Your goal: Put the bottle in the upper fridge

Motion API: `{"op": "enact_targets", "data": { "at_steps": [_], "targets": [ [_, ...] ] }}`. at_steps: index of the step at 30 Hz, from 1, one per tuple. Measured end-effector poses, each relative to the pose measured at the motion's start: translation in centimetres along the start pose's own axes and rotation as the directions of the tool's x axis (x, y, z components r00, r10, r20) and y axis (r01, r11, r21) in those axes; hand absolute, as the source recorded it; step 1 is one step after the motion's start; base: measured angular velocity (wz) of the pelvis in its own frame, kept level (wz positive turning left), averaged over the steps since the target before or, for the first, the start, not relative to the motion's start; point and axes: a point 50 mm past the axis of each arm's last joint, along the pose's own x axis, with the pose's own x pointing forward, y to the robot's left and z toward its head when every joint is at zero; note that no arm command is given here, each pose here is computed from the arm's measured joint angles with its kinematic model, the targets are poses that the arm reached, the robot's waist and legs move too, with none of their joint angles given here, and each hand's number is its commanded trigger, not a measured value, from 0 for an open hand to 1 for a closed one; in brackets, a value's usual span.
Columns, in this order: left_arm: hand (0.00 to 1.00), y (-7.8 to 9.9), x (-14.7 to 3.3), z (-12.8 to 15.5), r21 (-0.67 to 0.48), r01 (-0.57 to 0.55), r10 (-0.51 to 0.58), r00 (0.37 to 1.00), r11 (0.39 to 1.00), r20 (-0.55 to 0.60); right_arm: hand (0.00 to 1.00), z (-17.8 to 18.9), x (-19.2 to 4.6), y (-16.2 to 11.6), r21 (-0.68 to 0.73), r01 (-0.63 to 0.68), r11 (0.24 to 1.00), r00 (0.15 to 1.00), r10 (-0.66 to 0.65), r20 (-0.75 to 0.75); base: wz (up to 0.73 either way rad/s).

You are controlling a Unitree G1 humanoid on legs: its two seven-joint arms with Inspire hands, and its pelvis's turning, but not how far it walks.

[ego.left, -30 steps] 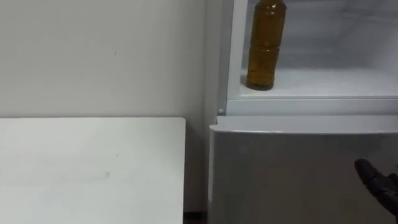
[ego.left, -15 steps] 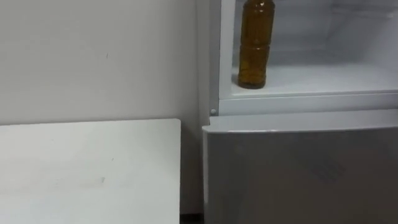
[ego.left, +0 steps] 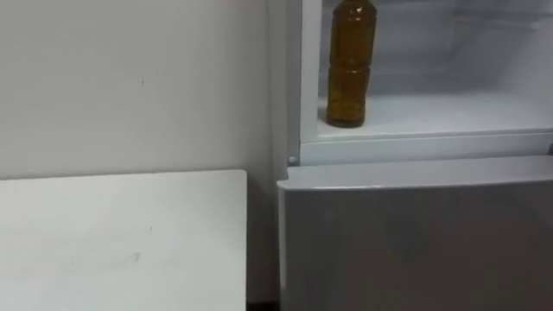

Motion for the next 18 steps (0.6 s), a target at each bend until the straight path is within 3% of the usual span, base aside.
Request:
{"op": "enact_targets", "data": {
  "at_steps": [8, 18],
  "targets": [
    [0.0, -0.3, 0.0, 0.0, -0.009, 0.017, -0.017, 1.0, 1.0, -0.009, 0.0, -1.2, 0.4, -1.3, 0.017, 0.064, 0.998, 0.996, -0.063, -0.067, -0.02],
    [0.0, 0.5, 0.1, 0.6, -0.063, 0.022, -0.021, 1.0, 0.998, 0.016, 0.0, 1.4, 0.6, -0.7, 0.293, 0.107, 0.95, 0.991, -0.077, -0.112, -0.02]
  ]
}}
